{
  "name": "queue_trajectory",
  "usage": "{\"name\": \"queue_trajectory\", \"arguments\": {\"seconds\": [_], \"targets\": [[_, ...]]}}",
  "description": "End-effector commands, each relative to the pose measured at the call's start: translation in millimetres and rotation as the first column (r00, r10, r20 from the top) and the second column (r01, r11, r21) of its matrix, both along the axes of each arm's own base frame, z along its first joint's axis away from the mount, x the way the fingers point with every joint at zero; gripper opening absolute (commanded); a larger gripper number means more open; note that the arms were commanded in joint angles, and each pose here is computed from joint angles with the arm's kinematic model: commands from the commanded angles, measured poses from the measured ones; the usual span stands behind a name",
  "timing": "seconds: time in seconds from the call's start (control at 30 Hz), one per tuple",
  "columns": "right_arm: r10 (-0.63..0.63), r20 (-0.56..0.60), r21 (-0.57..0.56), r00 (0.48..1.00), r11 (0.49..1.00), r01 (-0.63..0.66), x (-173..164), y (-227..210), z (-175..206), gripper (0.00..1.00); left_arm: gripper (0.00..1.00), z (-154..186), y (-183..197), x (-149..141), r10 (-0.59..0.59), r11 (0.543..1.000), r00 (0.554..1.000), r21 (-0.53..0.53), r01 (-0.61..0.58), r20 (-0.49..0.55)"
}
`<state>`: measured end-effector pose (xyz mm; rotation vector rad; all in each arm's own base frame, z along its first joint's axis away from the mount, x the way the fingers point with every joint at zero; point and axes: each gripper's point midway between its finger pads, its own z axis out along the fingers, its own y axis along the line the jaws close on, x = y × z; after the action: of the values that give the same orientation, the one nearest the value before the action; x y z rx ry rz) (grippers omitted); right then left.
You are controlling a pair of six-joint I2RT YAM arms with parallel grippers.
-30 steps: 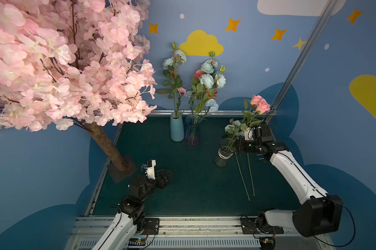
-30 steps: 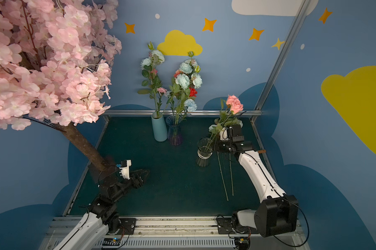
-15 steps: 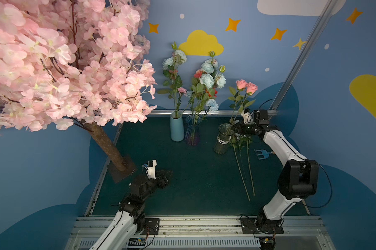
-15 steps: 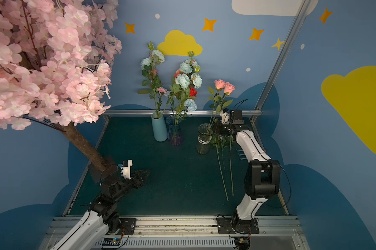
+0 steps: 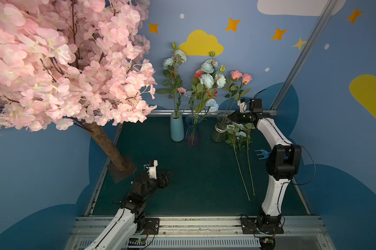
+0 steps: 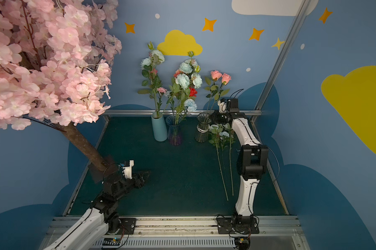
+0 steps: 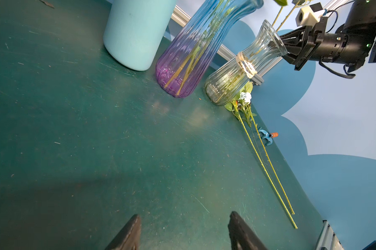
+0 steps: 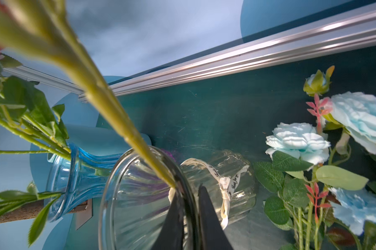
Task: Pick out blue flowers from the vase
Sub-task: Move the vase to the center of the board.
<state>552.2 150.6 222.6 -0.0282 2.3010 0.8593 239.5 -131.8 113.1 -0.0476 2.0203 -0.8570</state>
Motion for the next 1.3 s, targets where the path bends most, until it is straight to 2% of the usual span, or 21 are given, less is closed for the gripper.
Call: {"name": "queue_trajectory", "arguments": {"seconds": [0.0, 0.07, 0.2, 0.3, 0.57, 0.7, 0.83, 0.97, 1.1, 1.17, 1.27], "targets": [[0.032, 0.071, -0.019, 0.997, 0.999, -0.031, 7.0, 7.6, 14.8, 0.0, 0.65, 14.3, -1.5, 4.7, -0.004, 1.0, 0.999, -0.011, 0.004, 0.04], [0.04, 0.071, -0.018, 0.997, 0.999, -0.039, 5.7, 11.3, 14.5, 0.06, 0.65, 14.5, -1.9, 4.6, -0.005, 1.0, 0.999, -0.012, 0.006, 0.041], [0.063, 0.067, -0.008, 0.996, 0.998, -0.063, -0.2, 18.9, 14.3, 0.23, 0.65, 14.4, -1.8, 4.7, -0.005, 1.0, 0.999, -0.012, 0.005, 0.041], [0.064, 0.07, 0.002, 0.995, 0.998, -0.065, -5.3, 20.5, 13.5, 0.31, 0.65, 14.2, -2.0, 4.4, -0.006, 1.0, 0.999, -0.012, 0.006, 0.04], [0.041, 0.098, -0.004, 0.994, 0.999, -0.04, -23.9, 14.7, 22.5, 0.4, 0.65, 14.9, -1.6, 4.4, -0.004, 1.0, 0.999, -0.013, 0.005, 0.043], [-0.005, 0.163, -0.014, 0.987, 1.0, 0.007, -50.9, 4.7, 36.6, 0.42, 0.65, 14.7, -1.2, 5.1, -0.001, 1.0, 0.999, -0.009, 0.001, 0.035], [-0.036, 0.236, -0.01, 0.971, 0.999, 0.04, -88.5, -4.9, 46.2, 0.49, 0.66, 17.4, -0.6, 9.3, 0.008, 1.0, 1.0, 0.009, -0.008, 0.01], [-0.063, 0.282, -0.013, 0.957, 0.997, 0.069, -128.0, -16.3, 37.9, 0.53, 0.67, 36.8, -4.0, 19.8, 0.002, 1.0, 0.999, 0.02, -0.003, 0.051], [-0.102, 0.325, -0.019, 0.94, 0.993, 0.114, -162.8, -28.7, 23.4, 0.55, 0.67, 75.7, -6.9, 42.9, 0.022, 0.999, 0.997, 0.039, -0.025, 0.075], [-0.139, 0.353, -0.02, 0.925, 0.988, 0.156, -175.3, -37.6, 12.2, 0.55, 0.68, 97.7, -10.6, 60.4, 0.031, 0.998, 0.997, 0.058, -0.035, 0.066], [-0.19, 0.393, -0.052, 0.9, 0.972, 0.228, -186.6, -53.3, -15.1, 0.56, 0.7, 121.5, -25.5, 94.2, 0.017, 0.995, 1.0, 0.096, -0.017, 0.001]]}}
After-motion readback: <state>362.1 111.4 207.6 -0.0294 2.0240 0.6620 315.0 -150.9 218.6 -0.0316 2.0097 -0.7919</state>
